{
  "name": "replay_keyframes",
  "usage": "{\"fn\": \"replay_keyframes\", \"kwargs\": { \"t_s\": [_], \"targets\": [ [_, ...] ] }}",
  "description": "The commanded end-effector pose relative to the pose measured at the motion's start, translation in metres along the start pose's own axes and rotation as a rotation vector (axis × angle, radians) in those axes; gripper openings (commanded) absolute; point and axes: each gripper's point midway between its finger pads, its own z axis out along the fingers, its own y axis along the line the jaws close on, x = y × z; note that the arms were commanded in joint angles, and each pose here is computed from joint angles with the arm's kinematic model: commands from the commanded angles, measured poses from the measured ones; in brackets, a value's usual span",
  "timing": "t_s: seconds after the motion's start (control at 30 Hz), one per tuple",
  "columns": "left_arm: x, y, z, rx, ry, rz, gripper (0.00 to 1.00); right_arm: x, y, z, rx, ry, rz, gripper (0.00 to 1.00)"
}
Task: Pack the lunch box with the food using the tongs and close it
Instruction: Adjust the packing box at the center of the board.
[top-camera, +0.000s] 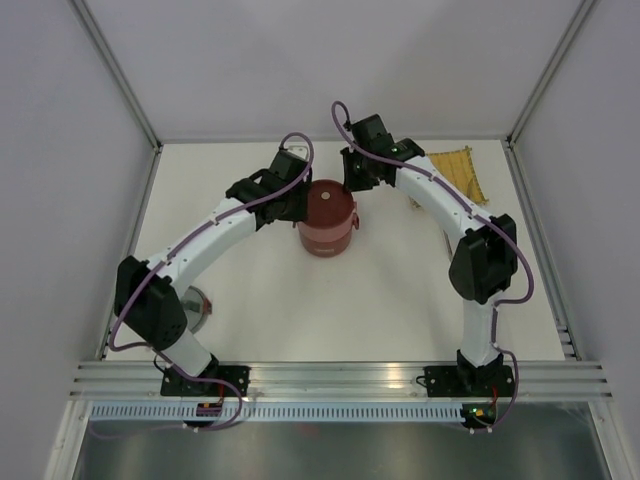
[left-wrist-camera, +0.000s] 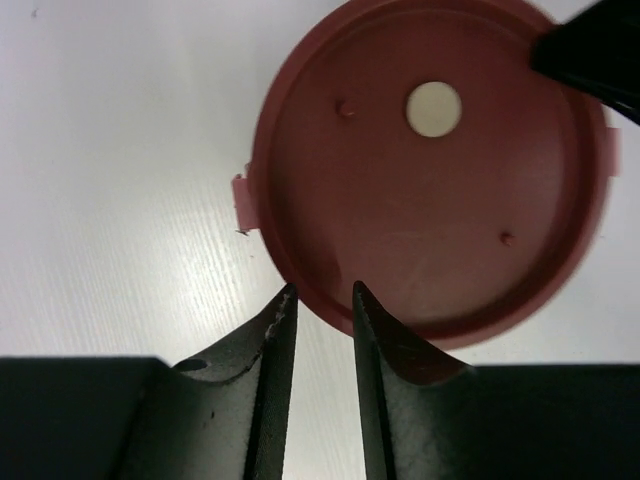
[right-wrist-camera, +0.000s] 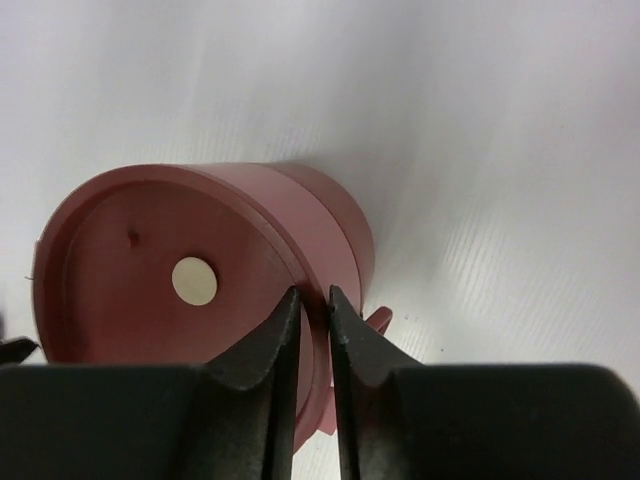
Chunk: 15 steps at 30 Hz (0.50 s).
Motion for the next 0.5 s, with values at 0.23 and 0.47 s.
{"fn": "replay_keyframes", "kwargs": {
  "t_s": [0.23, 0.47],
  "targets": [
    [-0.094, -0.004, -0.075, 0.119, -0.178, -0.010, 0.48, -0.089, -0.027, -0.087, -0.054, -0.207, 0.171, 0.48],
    [-0.074, 0.072, -0.062, 0.009, -0.117, -0.207, 0.51, -0.045, -0.097, -0.089, 0.135, -0.170, 0.237, 0.40]
  ]
}}
